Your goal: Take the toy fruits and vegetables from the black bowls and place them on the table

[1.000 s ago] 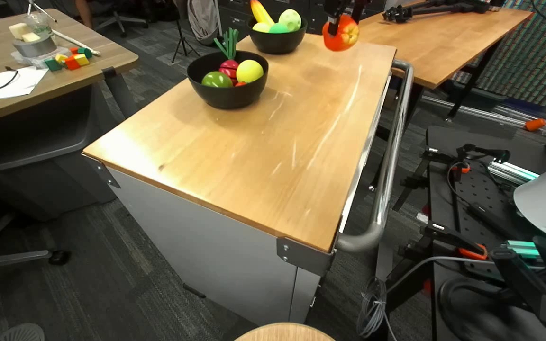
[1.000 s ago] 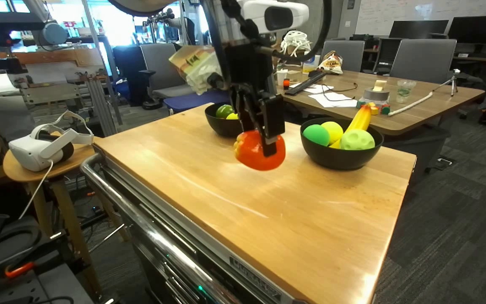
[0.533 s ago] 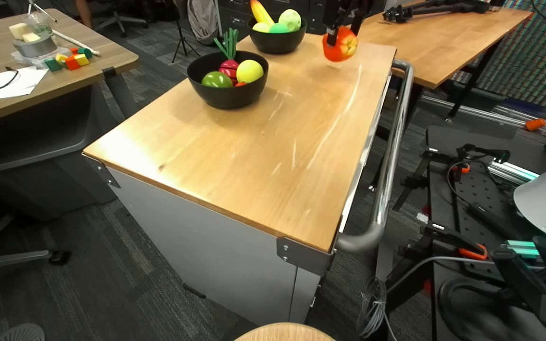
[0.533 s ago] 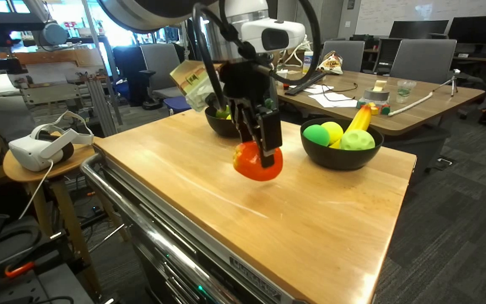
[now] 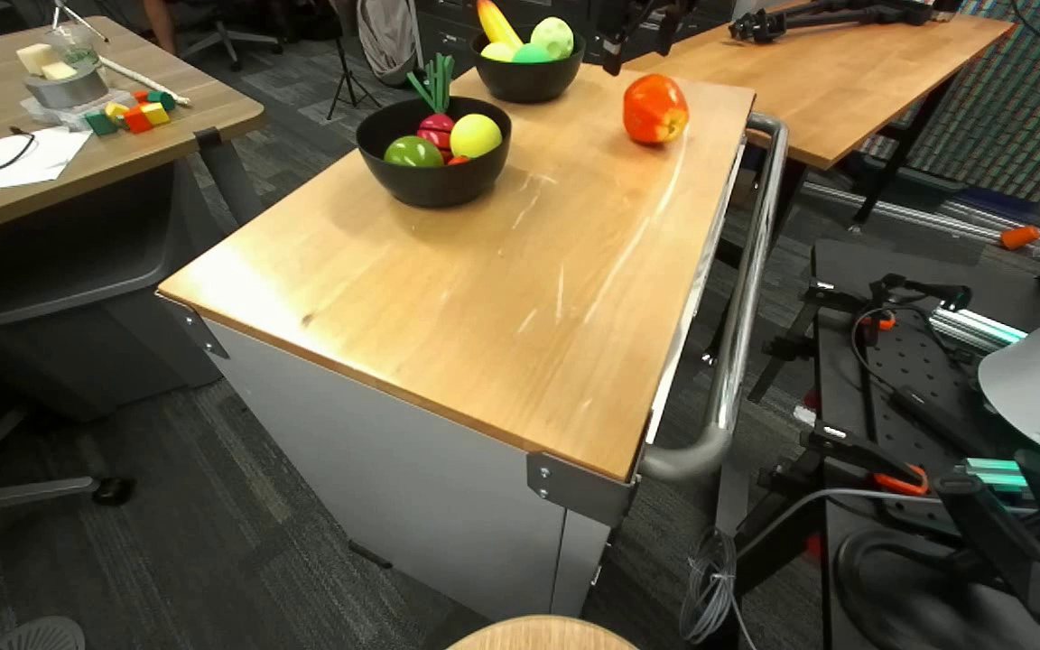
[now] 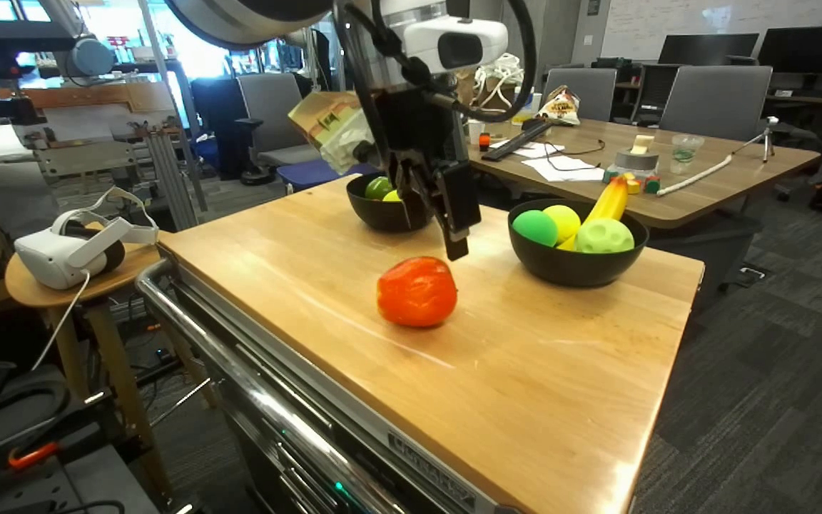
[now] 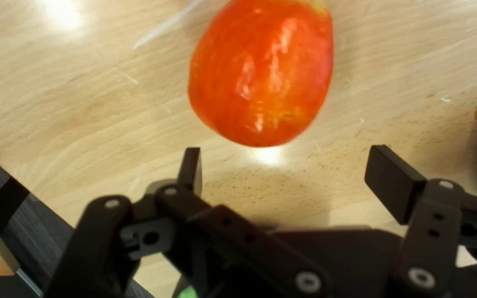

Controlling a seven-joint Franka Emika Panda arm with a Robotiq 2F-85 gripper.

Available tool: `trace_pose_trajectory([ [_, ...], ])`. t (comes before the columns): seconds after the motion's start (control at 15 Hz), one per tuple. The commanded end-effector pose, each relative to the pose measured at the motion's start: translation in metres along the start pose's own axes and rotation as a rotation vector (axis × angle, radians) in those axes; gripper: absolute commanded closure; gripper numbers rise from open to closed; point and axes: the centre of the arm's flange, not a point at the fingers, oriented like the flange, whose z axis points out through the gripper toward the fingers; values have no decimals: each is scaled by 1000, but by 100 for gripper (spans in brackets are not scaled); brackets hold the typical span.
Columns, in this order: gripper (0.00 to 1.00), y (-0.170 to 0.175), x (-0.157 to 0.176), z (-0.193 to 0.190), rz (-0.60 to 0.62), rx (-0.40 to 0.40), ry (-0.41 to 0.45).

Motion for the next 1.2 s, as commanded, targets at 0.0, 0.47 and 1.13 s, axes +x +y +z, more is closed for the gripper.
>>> trace_pose_trajectory([
  [0.0,0,-42,24,-68,-68,67,152],
  [0.47,0,-149,89,-104,-286,238,304],
  [1.13,0,-149,73,-55,-269,120,339],
])
